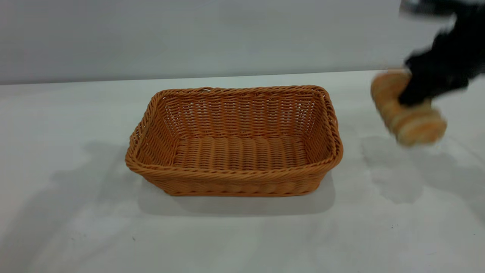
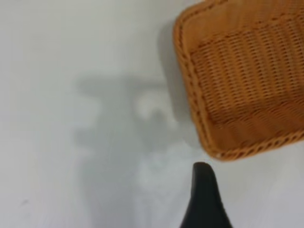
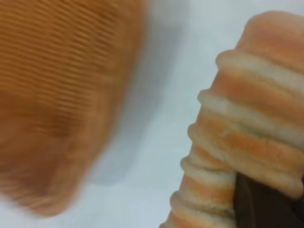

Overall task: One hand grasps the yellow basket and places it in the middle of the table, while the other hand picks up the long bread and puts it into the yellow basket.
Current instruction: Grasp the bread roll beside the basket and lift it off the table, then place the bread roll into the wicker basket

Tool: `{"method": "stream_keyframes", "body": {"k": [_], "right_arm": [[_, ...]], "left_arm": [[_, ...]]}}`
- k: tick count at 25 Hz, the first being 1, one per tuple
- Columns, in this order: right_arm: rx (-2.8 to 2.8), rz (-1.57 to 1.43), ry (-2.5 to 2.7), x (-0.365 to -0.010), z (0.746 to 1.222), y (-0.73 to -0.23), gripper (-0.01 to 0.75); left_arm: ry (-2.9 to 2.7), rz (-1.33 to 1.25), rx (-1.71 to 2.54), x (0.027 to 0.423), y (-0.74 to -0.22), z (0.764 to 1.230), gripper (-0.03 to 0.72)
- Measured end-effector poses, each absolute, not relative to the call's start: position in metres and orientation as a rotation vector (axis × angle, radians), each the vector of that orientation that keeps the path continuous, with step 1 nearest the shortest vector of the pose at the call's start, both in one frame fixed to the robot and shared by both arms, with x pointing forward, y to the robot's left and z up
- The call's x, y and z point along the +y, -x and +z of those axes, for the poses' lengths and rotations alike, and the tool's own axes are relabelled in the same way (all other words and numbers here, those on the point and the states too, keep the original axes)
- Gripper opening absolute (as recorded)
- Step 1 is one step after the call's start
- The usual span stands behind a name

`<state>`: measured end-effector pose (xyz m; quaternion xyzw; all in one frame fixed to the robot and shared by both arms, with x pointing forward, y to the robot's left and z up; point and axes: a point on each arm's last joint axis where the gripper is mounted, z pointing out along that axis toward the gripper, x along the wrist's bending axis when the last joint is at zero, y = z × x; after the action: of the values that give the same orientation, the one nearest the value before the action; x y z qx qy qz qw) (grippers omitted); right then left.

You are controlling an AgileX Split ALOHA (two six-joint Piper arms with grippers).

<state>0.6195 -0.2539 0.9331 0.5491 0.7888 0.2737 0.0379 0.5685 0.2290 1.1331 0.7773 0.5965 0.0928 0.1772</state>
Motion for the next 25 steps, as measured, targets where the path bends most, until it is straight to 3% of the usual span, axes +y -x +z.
{"method": "stream_keyframes", "body": {"k": [5, 12, 14, 20, 22, 25], "right_arm": [[2.533, 1.051, -1.467, -0.183, 0.955, -0.610, 0.053], [2.460, 1.079, -1.342, -0.094, 0.908, -0.619, 0.104], [2.471, 1.052, -1.320, -0.085, 0.893, -0.623, 0.181], [2.568, 1.115, -1.284, -0.080, 0.901, -0.619, 0.553], [2.618, 1.147, -1.223, -0.085, 0.925, -0.614, 0.608], [2.679, 1.145, -1.187, -0.101, 0.975, -0.600, 0.604]], "left_arm": [[-2.179, 0.367, 1.679, 0.240, -0.536, 1.168, 0.568], [-2.194, 0.397, 1.638, 0.246, -0.503, 1.174, 0.567], [-2.215, 0.375, 1.650, 0.249, -0.491, 1.166, 0.567], [-2.336, 0.321, 1.723, 0.263, -0.443, 1.121, 0.567], [-2.379, 0.312, 1.750, 0.269, -0.426, 1.105, 0.567], [-2.411, 0.292, 1.799, 0.276, -0.401, 1.084, 0.567]]}}
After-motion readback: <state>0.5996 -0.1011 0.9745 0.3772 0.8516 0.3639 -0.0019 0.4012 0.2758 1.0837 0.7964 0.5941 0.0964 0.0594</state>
